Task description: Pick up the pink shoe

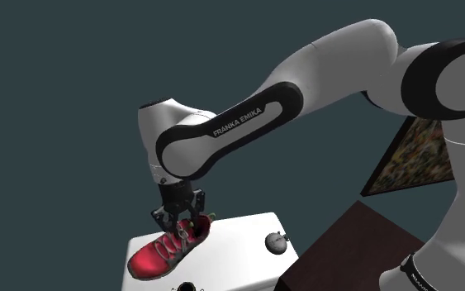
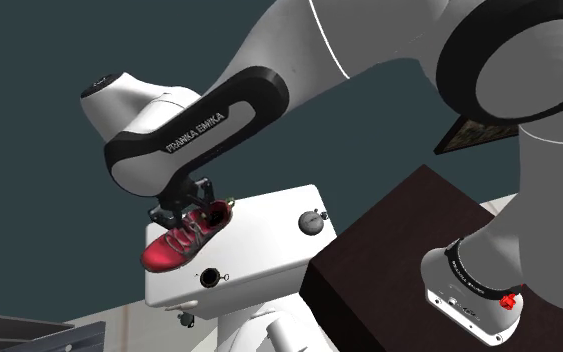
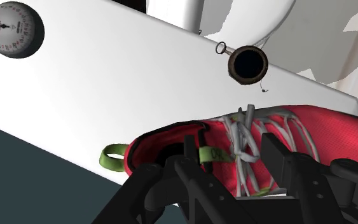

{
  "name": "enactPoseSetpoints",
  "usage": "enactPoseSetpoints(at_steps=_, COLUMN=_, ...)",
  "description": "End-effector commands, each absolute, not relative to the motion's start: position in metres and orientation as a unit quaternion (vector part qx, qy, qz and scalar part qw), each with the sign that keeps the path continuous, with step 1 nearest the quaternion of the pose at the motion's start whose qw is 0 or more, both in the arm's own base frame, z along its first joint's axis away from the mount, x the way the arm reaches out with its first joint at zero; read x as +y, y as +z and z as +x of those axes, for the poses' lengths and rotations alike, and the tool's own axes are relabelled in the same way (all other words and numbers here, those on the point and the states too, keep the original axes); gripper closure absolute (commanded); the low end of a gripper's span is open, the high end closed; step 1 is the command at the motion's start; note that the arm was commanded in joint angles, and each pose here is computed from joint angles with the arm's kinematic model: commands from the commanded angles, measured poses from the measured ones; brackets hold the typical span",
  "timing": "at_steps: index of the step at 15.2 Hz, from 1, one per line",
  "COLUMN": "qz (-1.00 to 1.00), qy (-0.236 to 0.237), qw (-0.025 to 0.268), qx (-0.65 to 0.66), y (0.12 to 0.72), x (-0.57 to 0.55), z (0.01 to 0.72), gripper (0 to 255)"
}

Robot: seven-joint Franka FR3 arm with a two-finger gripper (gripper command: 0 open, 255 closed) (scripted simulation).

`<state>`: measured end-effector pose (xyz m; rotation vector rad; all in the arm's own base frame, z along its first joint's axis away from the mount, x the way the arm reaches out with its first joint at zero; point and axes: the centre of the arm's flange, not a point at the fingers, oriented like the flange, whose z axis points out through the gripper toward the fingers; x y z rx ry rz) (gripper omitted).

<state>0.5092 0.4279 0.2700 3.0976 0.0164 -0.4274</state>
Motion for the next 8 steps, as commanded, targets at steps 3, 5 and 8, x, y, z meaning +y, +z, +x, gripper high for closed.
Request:
enactPoseSetpoints(at_steps=3, qz=0.991, qy=-0.136, qw=0.007, qx=0.005, y=0.292, x=0.428, z=0.509, gripper=255)
enactPoseSetpoints(at_steps=5, qz=0.991, qy=-0.136, qw=0.007, qx=0.005, y=0.303, x=0.428, z=0.509, gripper=255)
enactPoseSetpoints(at_steps=8, qz=0.991, qy=-0.136, qw=0.007, qx=0.005, y=0.309, x=0.428, z=0.509, gripper=255)
